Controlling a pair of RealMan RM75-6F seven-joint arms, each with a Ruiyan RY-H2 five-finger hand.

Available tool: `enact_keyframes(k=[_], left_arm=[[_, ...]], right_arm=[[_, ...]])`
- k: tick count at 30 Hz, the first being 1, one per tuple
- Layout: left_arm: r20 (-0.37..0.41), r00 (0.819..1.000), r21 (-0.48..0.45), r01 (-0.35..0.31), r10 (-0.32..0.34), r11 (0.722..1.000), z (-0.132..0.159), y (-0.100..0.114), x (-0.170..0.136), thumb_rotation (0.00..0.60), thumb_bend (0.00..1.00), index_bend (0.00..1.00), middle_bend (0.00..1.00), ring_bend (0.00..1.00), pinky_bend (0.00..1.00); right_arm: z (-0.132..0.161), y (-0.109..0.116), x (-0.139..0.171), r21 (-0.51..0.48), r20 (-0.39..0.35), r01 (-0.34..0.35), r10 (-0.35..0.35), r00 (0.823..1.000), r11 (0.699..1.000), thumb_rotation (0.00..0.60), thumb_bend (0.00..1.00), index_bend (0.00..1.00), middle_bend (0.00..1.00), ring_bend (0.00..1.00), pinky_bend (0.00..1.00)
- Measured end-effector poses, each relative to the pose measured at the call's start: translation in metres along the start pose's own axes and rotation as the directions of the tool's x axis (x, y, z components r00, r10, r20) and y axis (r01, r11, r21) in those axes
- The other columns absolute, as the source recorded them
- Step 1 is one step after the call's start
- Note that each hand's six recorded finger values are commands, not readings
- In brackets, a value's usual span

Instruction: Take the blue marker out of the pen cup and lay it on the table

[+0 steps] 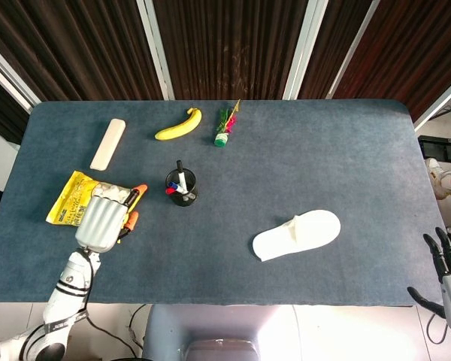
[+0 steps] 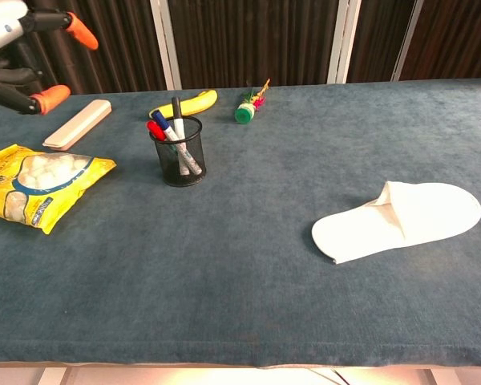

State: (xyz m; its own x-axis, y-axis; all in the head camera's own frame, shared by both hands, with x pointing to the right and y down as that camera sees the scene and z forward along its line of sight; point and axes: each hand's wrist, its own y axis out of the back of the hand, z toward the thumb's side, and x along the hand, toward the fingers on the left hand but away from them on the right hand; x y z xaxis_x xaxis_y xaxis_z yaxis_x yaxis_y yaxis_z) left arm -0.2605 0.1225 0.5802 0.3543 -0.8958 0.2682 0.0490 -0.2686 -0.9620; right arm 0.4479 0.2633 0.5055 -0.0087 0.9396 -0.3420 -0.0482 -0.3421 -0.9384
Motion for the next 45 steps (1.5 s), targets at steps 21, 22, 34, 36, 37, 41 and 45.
enact_keyframes(k=[21, 22, 34, 36, 37, 41, 45], left_arm=[[0.005, 0.996, 0.004, 0.090, -0.090, 0.996, 0.052, -0.020, 0.073, 0.600, 0.41, 0.27, 1.00, 1.00, 1.00], [0.006, 0.996, 0.004, 0.091, -0.091, 0.996, 0.053, -0.022, 0.077, 0.600, 0.41, 0.27, 1.00, 1.00, 1.00], [0.017, 0.994, -0.011, 0.112, -0.111, 0.994, 0.055, -0.041, 0.103, 0.600, 0.41, 0.28, 1.00, 1.00, 1.00], [0.019, 0.993, -0.008, 0.117, -0.117, 0.993, 0.058, -0.044, 0.106, 0.600, 0.41, 0.29, 1.00, 1.00, 1.00], [0.021, 0.992, -0.006, 0.122, -0.122, 0.992, 0.060, -0.047, 0.108, 0.600, 0.41, 0.29, 1.00, 1.00, 1.00], [0.022, 0.991, 0.000, 0.135, -0.135, 0.991, 0.064, -0.053, 0.112, 0.600, 0.41, 0.29, 1.00, 1.00, 1.00], [0.018, 0.990, 0.008, 0.138, -0.138, 0.990, 0.068, -0.058, 0.116, 0.600, 0.41, 0.30, 1.00, 1.00, 1.00]], right_arm=[[0.000, -0.006, -0.005, 0.011, 0.004, -0.027, 0.027, 1.000, 1.000, 0.600, 0.24, 0.18, 0.11, 0.06, 0.17], [0.000, -0.007, -0.005, 0.011, 0.004, -0.028, 0.028, 1.000, 1.000, 0.600, 0.24, 0.18, 0.11, 0.06, 0.17], [0.000, -0.014, -0.011, 0.024, 0.017, -0.055, 0.054, 0.998, 0.998, 0.600, 0.24, 0.18, 0.11, 0.06, 0.17], [0.000, -0.015, -0.012, 0.026, 0.021, -0.059, 0.059, 0.998, 0.998, 0.600, 0.23, 0.18, 0.11, 0.06, 0.16], [-0.001, -0.016, -0.012, 0.027, 0.023, -0.061, 0.060, 0.998, 0.998, 0.600, 0.24, 0.18, 0.11, 0.06, 0.16], [-0.001, -0.017, -0.014, 0.027, 0.027, -0.068, 0.067, 0.997, 0.997, 0.600, 0.23, 0.18, 0.11, 0.06, 0.17], [-0.001, -0.017, -0.014, 0.027, 0.028, -0.072, 0.071, 0.997, 0.997, 0.600, 0.24, 0.18, 0.11, 0.06, 0.17]])
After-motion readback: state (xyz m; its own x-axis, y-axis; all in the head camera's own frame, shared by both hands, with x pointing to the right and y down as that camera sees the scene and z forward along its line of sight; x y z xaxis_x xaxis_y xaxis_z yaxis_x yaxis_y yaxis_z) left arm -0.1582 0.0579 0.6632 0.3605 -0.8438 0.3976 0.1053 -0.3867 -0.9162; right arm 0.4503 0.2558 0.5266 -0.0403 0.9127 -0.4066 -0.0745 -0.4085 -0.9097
